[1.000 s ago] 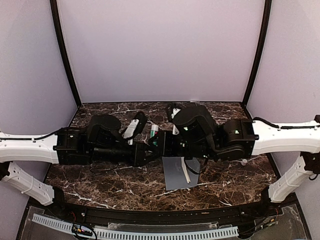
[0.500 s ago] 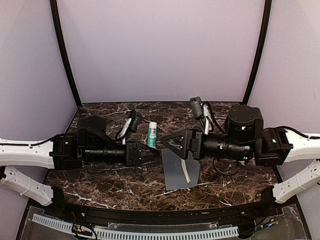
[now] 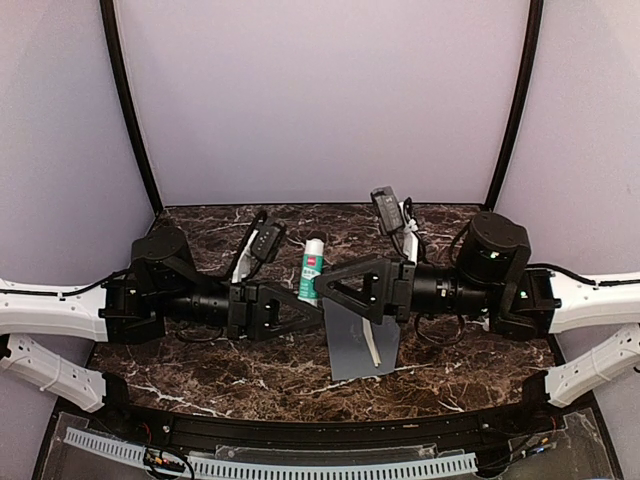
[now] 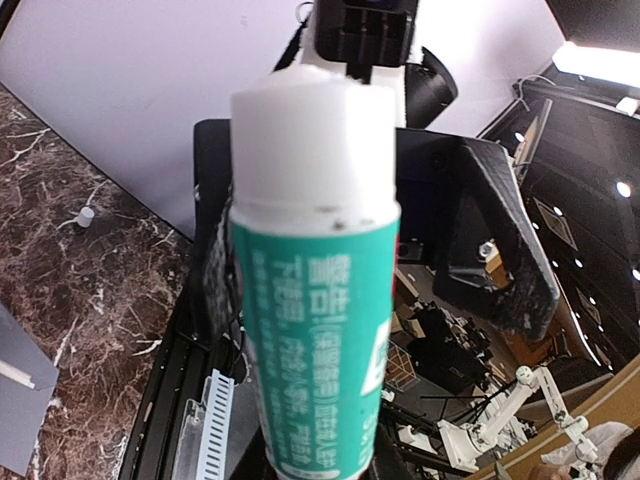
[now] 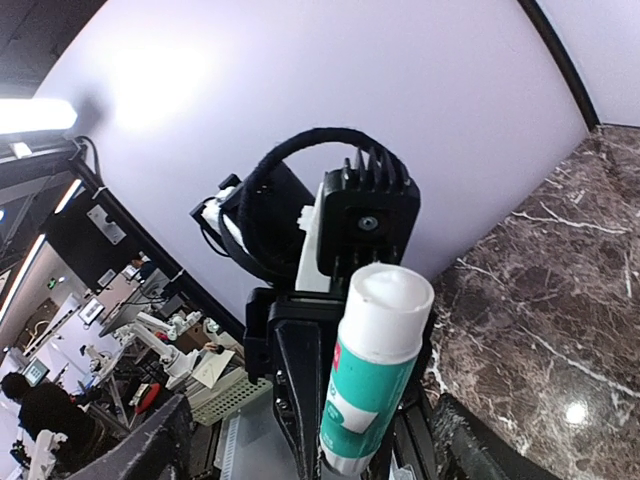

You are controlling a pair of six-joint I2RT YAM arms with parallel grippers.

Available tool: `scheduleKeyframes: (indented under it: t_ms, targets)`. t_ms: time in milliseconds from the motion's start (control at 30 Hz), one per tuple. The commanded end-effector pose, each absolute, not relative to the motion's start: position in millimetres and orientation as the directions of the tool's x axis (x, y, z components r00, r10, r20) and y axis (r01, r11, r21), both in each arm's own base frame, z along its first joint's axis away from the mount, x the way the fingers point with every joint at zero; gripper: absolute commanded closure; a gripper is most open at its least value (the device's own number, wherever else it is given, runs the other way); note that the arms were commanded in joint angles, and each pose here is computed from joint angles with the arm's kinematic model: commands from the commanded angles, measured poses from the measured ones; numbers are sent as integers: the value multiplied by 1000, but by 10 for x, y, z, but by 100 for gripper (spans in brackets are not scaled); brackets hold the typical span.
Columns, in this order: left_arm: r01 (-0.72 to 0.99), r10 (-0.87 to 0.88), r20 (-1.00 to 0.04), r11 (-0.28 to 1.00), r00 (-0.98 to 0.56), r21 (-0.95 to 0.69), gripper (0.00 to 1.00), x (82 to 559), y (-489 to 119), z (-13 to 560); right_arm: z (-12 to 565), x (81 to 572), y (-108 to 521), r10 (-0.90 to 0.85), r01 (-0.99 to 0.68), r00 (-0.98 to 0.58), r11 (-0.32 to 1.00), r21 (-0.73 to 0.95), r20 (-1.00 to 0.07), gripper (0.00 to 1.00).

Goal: Place the letter into the envelope and seal it
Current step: Unscrew the solid glue.

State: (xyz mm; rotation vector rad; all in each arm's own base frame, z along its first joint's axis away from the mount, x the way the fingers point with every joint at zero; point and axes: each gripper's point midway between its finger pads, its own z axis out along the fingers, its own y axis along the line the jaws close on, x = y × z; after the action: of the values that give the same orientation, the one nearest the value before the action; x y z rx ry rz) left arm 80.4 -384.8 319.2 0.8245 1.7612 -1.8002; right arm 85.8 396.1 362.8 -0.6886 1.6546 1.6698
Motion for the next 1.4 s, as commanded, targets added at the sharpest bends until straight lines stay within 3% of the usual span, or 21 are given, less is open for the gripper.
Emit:
scheduleKeyframes:
  t_ms: [0, 167, 367, 567, 700, 1100, 1367]
  targets:
    - [717, 61, -739, -197, -671, -668, 100, 616, -3778, 3445, 3968, 702, 3984, 147, -802, -597, -126, 583, -789, 27]
    - [705, 75, -734, -227, -675, -671, 100, 573, -3785, 3467, 3934, 711, 4050, 138, -791, -612, -132, 598, -779, 43]
    - [700, 84, -731, -230, -678, -676, 100, 563, -3790, 3445, 3959, 688, 4099, 142, -779, -625, -169, 604, -768, 55]
    - [708, 66, -728, -191, -682, -680, 100, 634, -3808, 3407, 3930, 702, 4106, 141, -776, -629, -160, 610, -764, 86]
    - [718, 41, -728, -133, -685, -683, 100, 718, -3788, 3365, 3875, 723, 4083, 142, -772, -635, -142, 619, -759, 98]
    - [683, -39, -700, 188, -713, -706, 100, 1128, -3600, 2983, 3547, 960, 4141, 104, -745, -658, 59, 665, -746, 100]
    - [598, -37, -687, 460, -726, -656, 100, 1455, -3472, 2589, 3074, 1262, 4308, 38, -644, -720, 335, 687, -693, 100]
